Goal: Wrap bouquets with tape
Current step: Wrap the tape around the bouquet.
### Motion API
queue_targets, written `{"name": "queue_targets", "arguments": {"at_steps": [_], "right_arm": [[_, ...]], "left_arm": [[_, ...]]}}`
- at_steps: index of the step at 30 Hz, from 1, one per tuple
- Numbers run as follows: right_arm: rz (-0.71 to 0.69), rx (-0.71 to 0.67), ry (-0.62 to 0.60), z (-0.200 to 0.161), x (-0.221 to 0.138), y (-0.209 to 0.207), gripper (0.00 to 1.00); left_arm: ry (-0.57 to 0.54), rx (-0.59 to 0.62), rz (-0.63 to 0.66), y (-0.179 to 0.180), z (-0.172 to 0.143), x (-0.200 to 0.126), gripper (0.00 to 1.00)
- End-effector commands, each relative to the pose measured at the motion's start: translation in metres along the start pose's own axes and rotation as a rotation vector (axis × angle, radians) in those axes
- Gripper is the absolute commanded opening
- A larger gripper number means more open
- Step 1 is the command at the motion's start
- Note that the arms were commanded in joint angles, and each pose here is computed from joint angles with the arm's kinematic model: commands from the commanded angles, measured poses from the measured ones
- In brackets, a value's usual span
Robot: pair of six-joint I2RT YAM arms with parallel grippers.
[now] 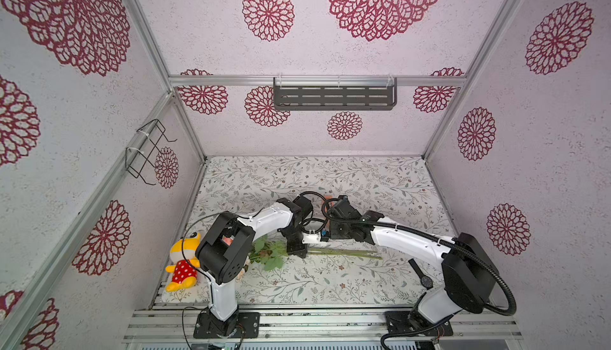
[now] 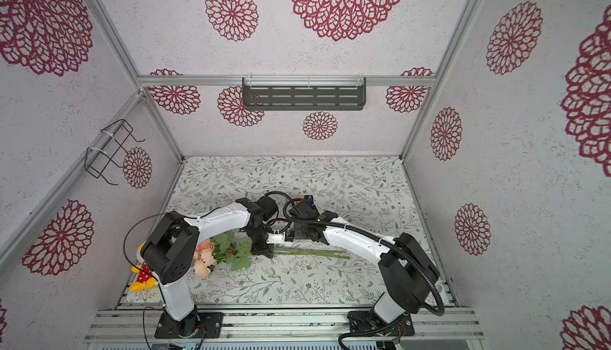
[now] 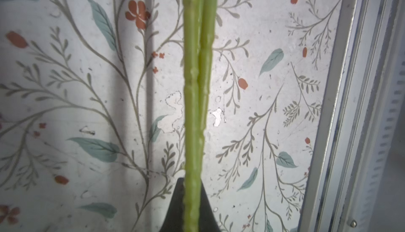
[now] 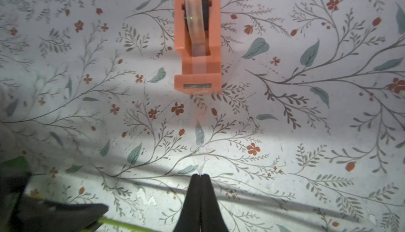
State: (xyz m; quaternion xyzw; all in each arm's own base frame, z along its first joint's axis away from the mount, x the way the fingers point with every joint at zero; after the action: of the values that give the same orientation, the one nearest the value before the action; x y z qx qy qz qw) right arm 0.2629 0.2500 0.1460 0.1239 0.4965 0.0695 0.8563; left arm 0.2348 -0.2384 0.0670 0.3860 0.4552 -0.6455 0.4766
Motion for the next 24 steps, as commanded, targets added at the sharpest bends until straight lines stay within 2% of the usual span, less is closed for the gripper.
{"name": "queue_targets", "arguments": {"at_steps": [1, 6, 13, 24], "right_arm": [[0.077, 0.019, -0.059, 0.011, -0.025, 0.008, 0.0], [0.146, 0.039, -0.056, 0.004, -0.036, 0.011, 0.0], [0.171, 0.08, -0.065, -0.01, -0.046, -0.001, 0.0], [0.196, 0.068, -0.071, -0.025, -0.059, 0.002, 0.0]], "left_arm": [[-0.03, -0.02, -0.053, 0.001, 0.004, 0.0, 0.0], [-0.047, -0.059, -0.071, 0.011, 0.007, -0.002, 0.0], [-0.107, -0.116, -0.067, 0.026, 0.012, -0.01, 0.0], [-0.091, -0.178, -0.046, 0.04, 0.012, -0.012, 0.0]]}}
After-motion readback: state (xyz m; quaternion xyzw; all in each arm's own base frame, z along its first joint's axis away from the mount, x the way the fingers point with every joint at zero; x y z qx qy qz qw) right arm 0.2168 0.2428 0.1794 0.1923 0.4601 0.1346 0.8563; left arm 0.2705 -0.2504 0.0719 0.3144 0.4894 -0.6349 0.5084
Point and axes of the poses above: each gripper's point midway between its finger pads, its own x axis out along the fingers, its own y axis along the line the jaws close on, z = x × y, the point moved 4 cm from there along -x, back along the fingers, and after that the axes turned 9 degrees about x, right-handed, at the moved point
